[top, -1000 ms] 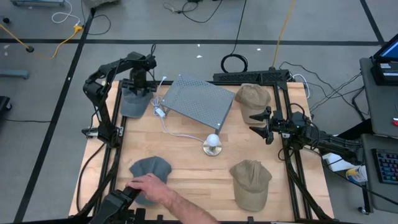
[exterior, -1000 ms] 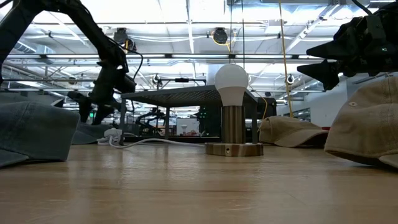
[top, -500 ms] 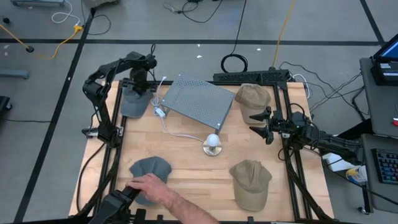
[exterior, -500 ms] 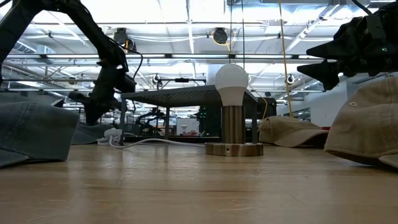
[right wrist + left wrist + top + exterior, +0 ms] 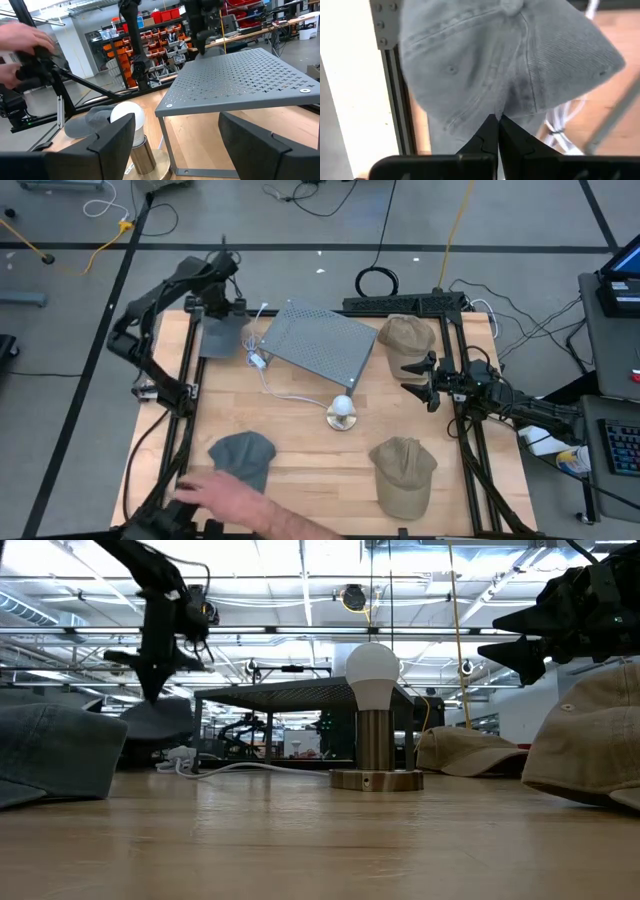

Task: Pick & Place hat
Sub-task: Put the top gray cap on the shelf

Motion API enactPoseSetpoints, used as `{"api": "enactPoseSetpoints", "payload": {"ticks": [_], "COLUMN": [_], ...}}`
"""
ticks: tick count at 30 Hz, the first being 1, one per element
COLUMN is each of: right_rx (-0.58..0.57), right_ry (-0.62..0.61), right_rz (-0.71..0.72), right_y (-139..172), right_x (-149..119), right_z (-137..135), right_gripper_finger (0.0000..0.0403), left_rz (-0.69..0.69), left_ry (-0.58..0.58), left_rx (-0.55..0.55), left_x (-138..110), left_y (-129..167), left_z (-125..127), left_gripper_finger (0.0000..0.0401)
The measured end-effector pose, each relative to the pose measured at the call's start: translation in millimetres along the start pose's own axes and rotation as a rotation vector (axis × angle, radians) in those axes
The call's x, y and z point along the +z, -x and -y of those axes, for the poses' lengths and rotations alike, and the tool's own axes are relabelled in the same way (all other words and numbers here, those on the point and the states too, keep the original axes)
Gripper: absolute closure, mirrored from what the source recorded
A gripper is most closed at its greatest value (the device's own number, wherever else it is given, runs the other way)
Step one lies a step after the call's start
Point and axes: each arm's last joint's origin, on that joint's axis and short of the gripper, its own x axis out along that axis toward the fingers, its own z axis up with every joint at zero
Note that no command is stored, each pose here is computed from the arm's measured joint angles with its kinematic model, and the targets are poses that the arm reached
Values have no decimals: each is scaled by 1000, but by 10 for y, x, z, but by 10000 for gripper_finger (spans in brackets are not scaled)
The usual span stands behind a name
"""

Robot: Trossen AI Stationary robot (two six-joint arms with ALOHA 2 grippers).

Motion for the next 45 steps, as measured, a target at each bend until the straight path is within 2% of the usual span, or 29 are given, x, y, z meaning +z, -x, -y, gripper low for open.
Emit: {"api": "enactPoseSetpoints", "payload": {"ticks": [12,20,30,37,45], "right_rx": [0,0,0,0,0], "right_ry": [0,0,0,0,0], "right_rz": [0,-1,0,0,0], "right_y": [0,0,0,0,0], "right_x": [-1,-1,0,0,-1], "right_z": [0,0,0,0,0], "right_gripper_finger": [124,124,124,124,124], "left_rz": [315,488,622,646,620], "left_ry": [53,57,11,-175,-436], "left_rx": [-189,-296,-458,-563,-676], "left_x": [-369,-581,-824,-920,-1009], "left_y": [712,1027,1310,1389,1403], "left_z": [-167,-247,-320,-228,90], "left_gripper_finger": [400,401,401,401,401]}}
